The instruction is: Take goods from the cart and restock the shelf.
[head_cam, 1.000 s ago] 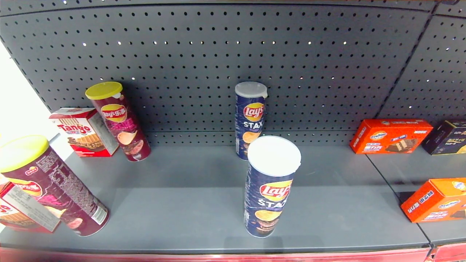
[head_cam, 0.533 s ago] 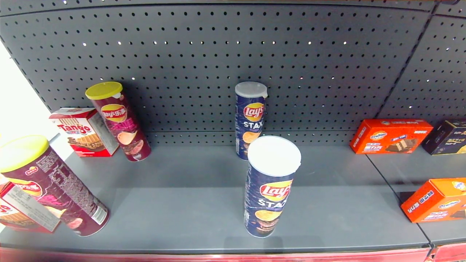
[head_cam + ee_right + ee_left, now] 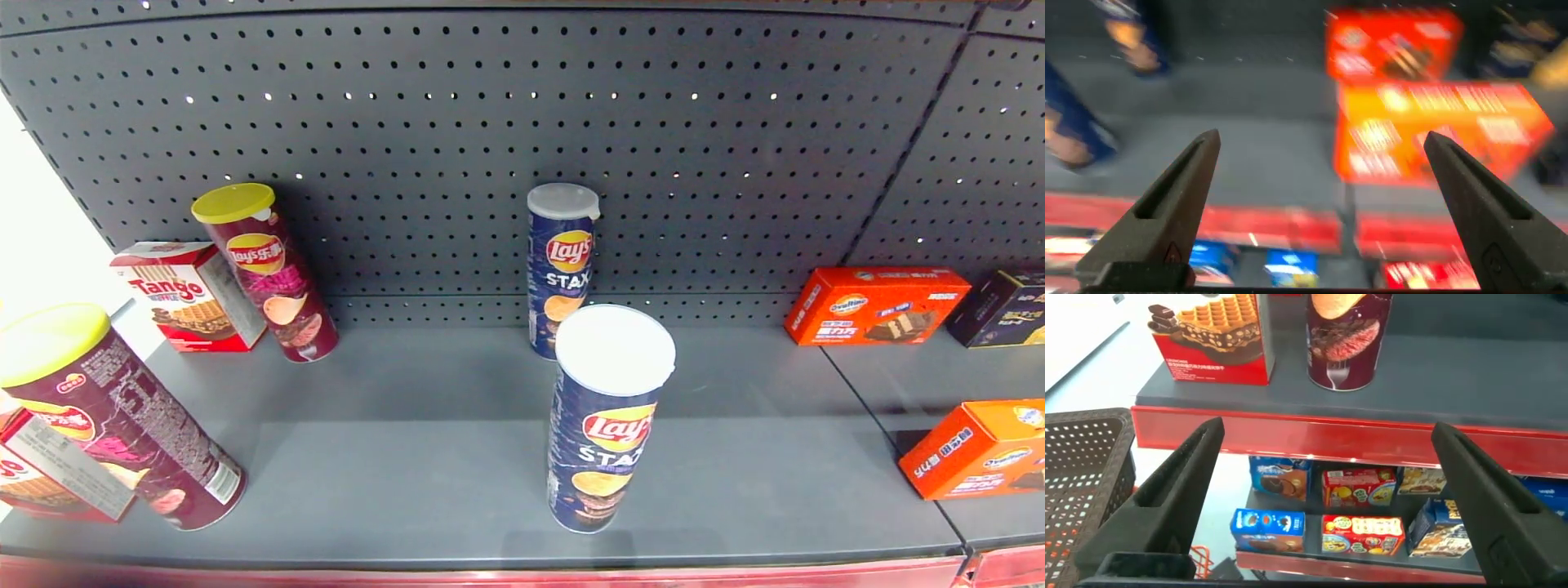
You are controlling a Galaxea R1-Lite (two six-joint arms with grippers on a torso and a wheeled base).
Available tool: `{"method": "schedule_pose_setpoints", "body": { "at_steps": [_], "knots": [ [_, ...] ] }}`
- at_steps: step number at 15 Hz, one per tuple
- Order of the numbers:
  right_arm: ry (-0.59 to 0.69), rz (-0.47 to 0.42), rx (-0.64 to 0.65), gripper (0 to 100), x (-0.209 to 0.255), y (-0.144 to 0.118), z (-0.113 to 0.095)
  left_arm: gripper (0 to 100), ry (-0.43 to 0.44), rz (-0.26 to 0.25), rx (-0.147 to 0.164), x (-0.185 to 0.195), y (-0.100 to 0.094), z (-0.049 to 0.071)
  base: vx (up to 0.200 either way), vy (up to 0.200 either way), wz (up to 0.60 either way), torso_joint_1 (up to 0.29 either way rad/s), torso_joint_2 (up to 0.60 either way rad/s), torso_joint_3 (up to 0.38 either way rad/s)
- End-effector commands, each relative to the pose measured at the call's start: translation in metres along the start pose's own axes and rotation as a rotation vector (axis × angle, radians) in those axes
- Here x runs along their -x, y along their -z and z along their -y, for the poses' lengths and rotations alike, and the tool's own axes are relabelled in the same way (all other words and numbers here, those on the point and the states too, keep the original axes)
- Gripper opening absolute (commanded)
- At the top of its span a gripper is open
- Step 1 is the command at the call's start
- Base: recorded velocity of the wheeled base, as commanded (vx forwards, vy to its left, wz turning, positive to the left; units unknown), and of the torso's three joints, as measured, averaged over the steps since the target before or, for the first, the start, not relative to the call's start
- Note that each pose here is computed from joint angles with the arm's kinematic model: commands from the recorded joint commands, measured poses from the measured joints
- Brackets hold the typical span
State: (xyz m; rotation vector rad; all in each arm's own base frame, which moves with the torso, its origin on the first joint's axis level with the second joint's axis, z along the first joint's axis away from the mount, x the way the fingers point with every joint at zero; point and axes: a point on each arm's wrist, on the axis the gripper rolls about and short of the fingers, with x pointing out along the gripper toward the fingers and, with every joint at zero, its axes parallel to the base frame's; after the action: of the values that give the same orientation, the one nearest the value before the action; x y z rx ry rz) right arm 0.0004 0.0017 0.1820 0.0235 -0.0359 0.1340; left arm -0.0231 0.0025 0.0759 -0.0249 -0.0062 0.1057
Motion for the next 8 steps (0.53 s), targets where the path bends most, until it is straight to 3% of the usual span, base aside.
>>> {"method": "schedule_pose_setpoints", "body": {
  "at_steps": [1,4,8],
  "knots": [
    [-0.23,-0.133,-0.012,100,-0.072,-0.034,-0.009,100,-0.003,0.0,0.003,0.0,0.0,0.0,0.0,0.0,0.0,0.0,0.0,0.0],
    [-0.353,-0.22,0.069,100,-0.114,-0.032,-0.027,100,-0.002,0.0,0.001,0.0,0.0,0.0,0.0,0.0,0.0,0.0,0.0,0.0],
    [-0.539,-0.345,0.104,100,-0.134,-0.015,-0.06,100,-0.003,0.0,0.004,0.0,0.0,0.0,0.0,0.0,0.0,0.0,0.0,0.0]
  ]
}}
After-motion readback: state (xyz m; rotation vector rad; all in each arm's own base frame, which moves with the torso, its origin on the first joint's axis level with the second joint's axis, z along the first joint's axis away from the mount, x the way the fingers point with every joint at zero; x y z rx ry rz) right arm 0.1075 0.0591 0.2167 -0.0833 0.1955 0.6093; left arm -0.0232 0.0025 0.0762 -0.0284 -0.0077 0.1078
